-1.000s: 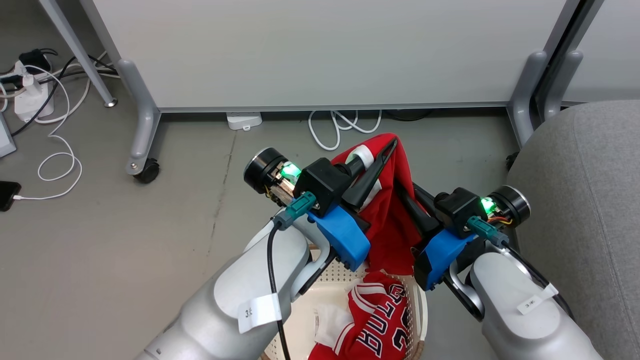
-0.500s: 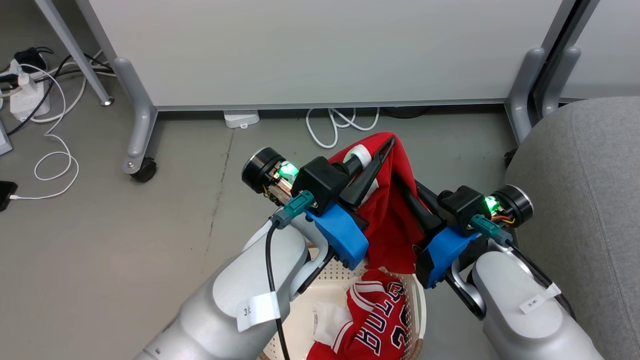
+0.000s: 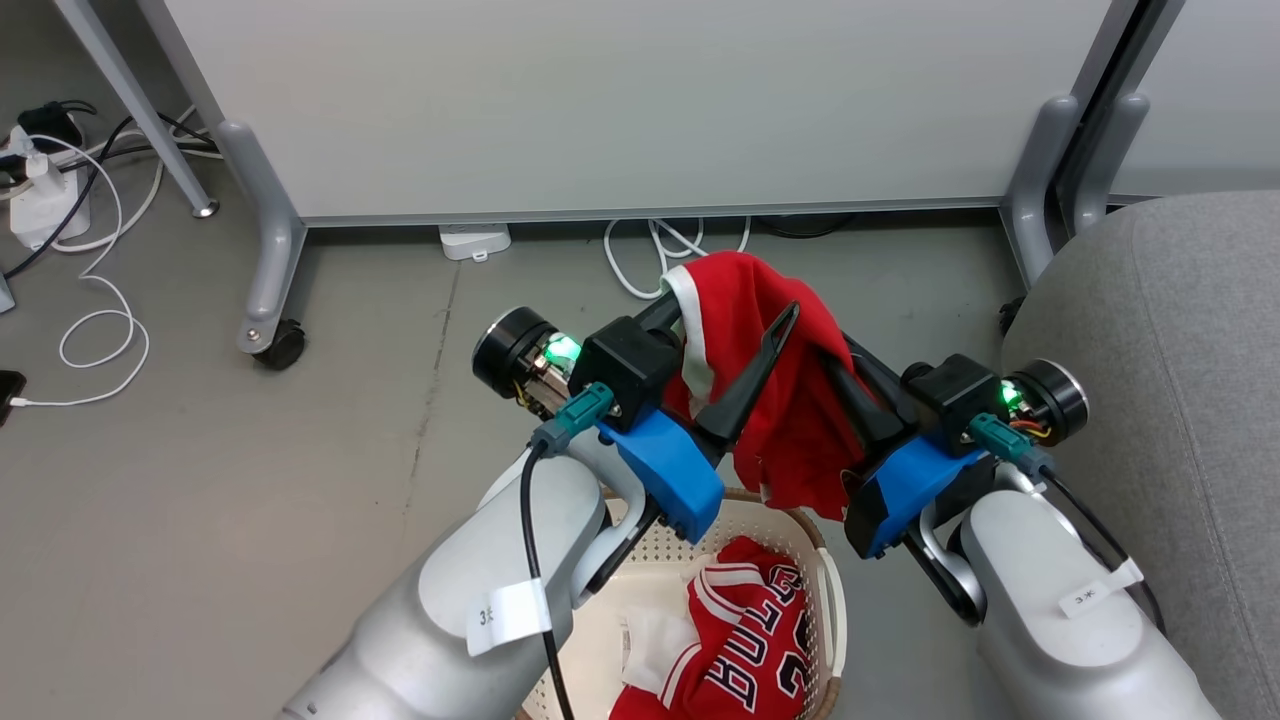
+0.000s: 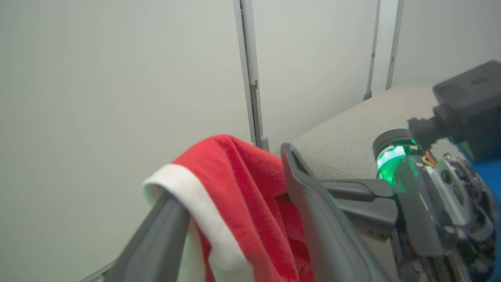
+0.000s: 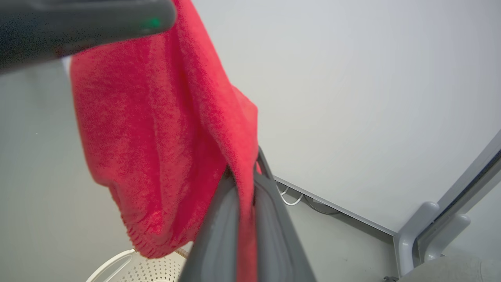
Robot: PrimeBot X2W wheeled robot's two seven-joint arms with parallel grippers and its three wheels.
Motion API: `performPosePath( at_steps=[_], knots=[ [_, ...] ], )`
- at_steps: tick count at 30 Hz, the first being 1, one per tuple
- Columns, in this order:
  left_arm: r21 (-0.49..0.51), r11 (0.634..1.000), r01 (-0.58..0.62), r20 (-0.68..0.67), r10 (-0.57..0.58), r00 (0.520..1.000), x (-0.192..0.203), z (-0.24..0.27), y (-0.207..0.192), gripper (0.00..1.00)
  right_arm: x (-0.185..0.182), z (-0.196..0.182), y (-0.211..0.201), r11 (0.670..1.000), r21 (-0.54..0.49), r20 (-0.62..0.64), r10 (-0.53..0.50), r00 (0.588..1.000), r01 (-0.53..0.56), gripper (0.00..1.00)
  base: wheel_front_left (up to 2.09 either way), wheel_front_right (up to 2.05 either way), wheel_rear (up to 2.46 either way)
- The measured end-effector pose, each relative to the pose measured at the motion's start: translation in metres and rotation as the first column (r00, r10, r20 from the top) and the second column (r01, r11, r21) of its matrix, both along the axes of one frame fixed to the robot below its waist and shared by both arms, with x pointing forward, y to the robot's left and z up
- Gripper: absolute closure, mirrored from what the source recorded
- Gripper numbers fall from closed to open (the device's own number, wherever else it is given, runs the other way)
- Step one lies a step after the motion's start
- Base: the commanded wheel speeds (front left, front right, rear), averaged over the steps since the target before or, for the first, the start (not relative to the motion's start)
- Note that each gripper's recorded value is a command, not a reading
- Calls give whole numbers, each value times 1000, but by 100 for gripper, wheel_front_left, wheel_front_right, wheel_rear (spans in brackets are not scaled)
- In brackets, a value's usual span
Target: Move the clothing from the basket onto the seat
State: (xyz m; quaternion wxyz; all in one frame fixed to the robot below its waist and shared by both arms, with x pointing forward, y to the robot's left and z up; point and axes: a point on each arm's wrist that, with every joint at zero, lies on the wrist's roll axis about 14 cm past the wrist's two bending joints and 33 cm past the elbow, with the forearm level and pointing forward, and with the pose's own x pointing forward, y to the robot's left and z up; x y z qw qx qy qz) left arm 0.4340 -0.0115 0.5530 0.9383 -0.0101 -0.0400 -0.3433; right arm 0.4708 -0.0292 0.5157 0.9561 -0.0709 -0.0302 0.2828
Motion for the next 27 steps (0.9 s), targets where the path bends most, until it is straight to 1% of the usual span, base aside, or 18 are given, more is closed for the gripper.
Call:
performPosePath(
  at_steps=[8, 16, 21, 27],
  knots=[
    [10, 1000, 0, -22, 0, 1000, -2, -10, 0, 0, 6, 11, -17, 997, 42, 19, -59, 998, 58, 100, 0, 0, 0],
    [12, 1000, 22, -40, -21, 999, -4, -21, -9, 0, 6, 16, -53, 985, 71, 28, -157, 987, 155, 100, 0, 0, 0],
    [12, 998, 66, -50, -65, 997, -8, -27, -23, 0, -1, 19, -83, 969, 86, 37, -235, 971, 231, 100, 0, 0, 0],
    [5, 992, 124, -46, -124, 991, -13, -28, -45, 0, -16, 20, -127, 934, 100, 41, -347, 937, 342, 100, 0, 0, 0]
  ],
)
